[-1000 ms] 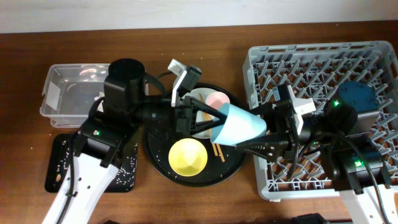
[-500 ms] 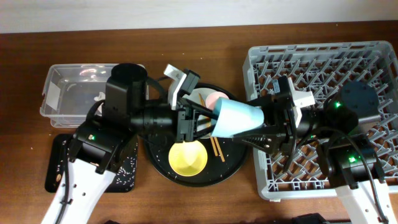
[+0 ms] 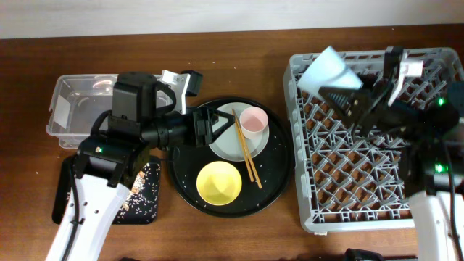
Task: Sort waste into correct bins and load items into the dishwasher rack
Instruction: 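Place the blue cup upside down in the dish rack with the right gripper, then grasp the pink cup with the left gripper and lift it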
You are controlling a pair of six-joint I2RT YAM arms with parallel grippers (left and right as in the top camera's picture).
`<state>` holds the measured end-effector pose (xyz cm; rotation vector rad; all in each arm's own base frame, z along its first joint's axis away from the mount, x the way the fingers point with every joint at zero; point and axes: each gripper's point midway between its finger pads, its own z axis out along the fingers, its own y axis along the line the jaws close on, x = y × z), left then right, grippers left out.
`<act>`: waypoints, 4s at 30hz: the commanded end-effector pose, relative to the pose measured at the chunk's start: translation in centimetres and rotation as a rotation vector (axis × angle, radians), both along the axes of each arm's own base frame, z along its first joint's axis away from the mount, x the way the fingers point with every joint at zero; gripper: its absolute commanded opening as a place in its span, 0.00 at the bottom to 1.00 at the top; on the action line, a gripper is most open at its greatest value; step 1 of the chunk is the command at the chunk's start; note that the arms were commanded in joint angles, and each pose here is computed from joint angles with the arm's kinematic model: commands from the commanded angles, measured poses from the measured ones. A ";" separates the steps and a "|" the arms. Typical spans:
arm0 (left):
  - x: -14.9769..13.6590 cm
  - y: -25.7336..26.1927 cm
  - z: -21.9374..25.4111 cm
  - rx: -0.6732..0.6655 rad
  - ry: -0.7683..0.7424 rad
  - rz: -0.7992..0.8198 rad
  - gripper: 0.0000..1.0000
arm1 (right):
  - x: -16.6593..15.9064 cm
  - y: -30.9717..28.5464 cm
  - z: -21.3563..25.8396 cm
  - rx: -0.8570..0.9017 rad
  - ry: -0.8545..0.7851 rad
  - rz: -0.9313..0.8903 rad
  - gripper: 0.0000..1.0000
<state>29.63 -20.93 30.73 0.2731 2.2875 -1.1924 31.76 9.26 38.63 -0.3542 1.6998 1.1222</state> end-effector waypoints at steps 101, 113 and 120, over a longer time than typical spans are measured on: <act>5.6 4.4 -5.5 0.288 -0.009 0.283 0.99 | 5.4 -10.5 -13.8 -0.815 0.648 -0.540 0.98; 9.6 -5.5 -20.3 0.407 0.154 0.219 0.47 | 5.7 -10.5 -14.5 -0.820 0.665 -0.532 0.98; 9.9 -5.2 -24.3 0.470 0.206 0.227 0.25 | 5.8 -10.5 -14.9 -0.823 0.677 -0.527 0.98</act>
